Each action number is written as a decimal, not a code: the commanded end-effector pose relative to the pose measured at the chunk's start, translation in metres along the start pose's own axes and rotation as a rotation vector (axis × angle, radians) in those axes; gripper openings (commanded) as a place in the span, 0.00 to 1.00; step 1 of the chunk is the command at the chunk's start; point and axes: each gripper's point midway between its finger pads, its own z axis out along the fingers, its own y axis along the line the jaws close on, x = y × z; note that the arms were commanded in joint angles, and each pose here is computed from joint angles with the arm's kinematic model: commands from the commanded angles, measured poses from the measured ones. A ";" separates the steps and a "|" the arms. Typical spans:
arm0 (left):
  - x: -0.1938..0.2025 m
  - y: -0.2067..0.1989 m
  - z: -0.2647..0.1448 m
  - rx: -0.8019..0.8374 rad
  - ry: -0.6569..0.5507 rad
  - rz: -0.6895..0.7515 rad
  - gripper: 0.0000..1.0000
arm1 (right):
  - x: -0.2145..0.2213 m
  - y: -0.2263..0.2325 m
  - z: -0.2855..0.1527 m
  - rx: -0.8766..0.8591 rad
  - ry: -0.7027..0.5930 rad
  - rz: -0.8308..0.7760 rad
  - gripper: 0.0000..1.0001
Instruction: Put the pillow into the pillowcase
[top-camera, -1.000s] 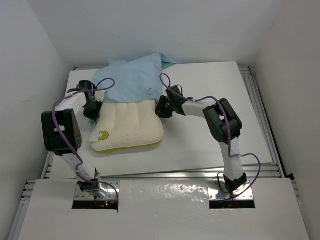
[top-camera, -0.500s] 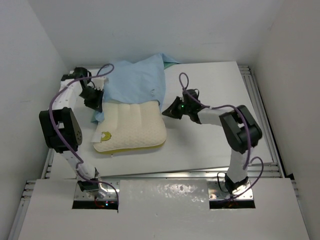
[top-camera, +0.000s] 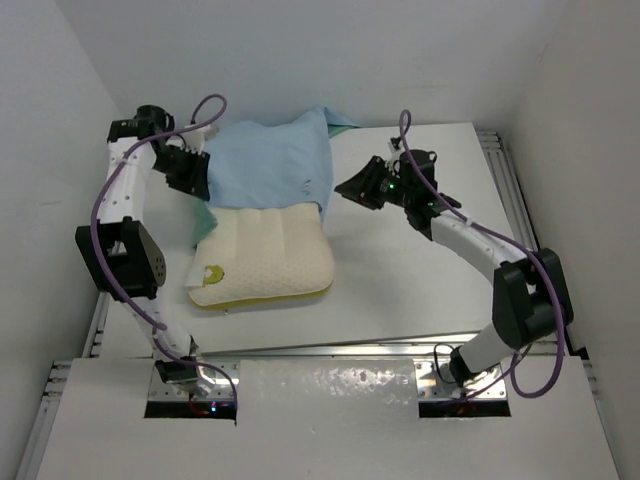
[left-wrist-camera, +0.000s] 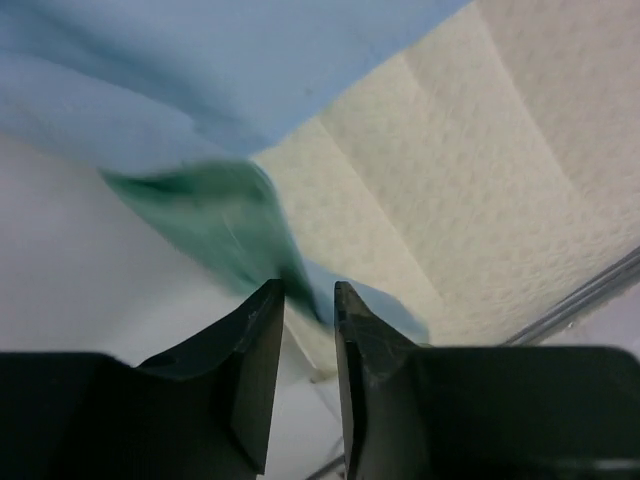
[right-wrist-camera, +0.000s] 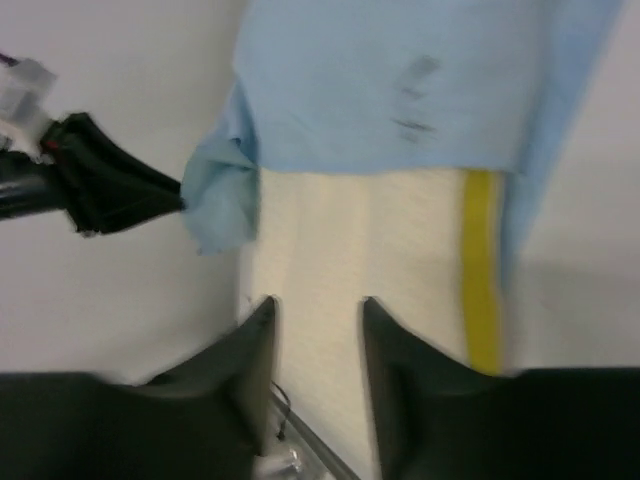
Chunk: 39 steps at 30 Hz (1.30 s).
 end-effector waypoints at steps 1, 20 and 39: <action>0.048 0.016 0.024 -0.037 0.164 -0.049 0.30 | 0.031 -0.049 -0.003 0.219 0.135 -0.115 0.47; 0.004 -0.098 -0.013 -0.210 0.048 0.834 1.00 | 0.155 -0.052 0.055 0.104 0.485 -0.004 0.29; 0.049 -0.138 0.044 -0.312 -0.228 1.114 1.00 | 0.050 0.062 0.087 -0.125 0.097 0.227 0.00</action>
